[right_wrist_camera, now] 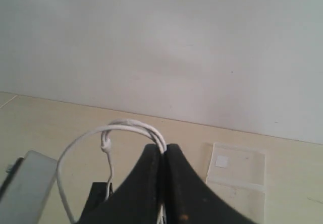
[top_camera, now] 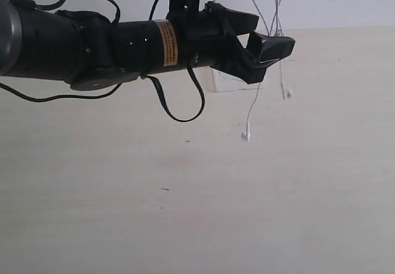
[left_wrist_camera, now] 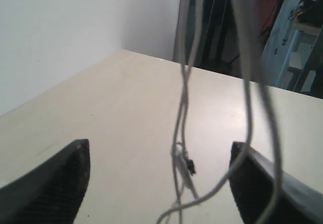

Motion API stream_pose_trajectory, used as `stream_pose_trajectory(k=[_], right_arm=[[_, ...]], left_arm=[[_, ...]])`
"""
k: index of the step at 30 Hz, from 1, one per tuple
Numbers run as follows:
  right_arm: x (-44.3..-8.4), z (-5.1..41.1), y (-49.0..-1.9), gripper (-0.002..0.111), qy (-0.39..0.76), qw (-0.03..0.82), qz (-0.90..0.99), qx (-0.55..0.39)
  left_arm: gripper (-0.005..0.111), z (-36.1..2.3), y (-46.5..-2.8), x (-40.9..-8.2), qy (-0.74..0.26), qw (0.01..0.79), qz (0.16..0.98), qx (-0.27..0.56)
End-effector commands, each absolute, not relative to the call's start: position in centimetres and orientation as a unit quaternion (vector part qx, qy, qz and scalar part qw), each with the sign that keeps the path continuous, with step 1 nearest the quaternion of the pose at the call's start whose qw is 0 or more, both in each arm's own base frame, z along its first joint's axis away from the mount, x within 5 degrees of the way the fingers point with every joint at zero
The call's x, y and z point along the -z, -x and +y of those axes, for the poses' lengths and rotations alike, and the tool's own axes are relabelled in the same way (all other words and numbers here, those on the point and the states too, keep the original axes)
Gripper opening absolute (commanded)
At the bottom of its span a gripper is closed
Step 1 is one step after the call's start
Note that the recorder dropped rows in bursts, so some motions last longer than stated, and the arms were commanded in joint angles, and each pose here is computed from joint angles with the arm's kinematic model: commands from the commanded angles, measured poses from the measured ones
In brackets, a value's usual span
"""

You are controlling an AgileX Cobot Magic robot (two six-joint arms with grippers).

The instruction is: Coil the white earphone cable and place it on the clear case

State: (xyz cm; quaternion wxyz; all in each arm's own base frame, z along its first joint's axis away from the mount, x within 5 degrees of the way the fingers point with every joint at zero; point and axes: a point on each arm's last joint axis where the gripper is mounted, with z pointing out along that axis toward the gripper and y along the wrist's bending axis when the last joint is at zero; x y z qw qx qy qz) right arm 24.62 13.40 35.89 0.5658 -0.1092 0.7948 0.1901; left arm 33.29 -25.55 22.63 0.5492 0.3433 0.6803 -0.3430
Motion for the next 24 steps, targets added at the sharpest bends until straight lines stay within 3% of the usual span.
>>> stream_pose_trajectory(k=[1, 5, 6, 7, 8, 10, 24], right_arm=[[-36.52, 13.58, -24.34, 0.000, 0.119, 0.578, 0.783, -0.195], [-36.52, 13.58, -24.34, 0.000, 0.121, 0.579, 0.783, -0.194], [-36.52, 13.58, -24.34, 0.000, 0.121, 0.579, 0.783, -0.194], [-36.52, 13.58, -24.34, 0.000, 0.121, 0.579, 0.783, -0.194], [-36.52, 13.58, -24.34, 0.000, 0.121, 0.579, 0.783, -0.194], [-36.52, 13.57, -24.34, 0.000, 0.125, 0.580, 0.782, -0.190], [-36.28, 13.43, -24.34, 0.000, 0.128, 0.573, 0.790, -0.178]], left_arm=[[0.073, -25.75, -33.55, -22.10, -0.341, 0.547, 0.681, 0.347], [0.066, -25.92, -33.42, -21.96, -0.349, 0.546, 0.676, 0.350], [0.050, -25.92, -33.42, -21.96, -0.349, 0.546, 0.676, 0.351], [0.042, -25.92, -33.42, -21.96, -0.349, 0.546, 0.676, 0.351], [0.021, -25.93, -33.41, -21.96, -0.350, 0.546, 0.676, 0.351], [0.000, -25.96, -33.32, -21.89, -0.358, 0.543, 0.674, 0.349], [0.000, -25.81, -33.36, -21.57, -0.365, 0.532, 0.684, 0.340]])
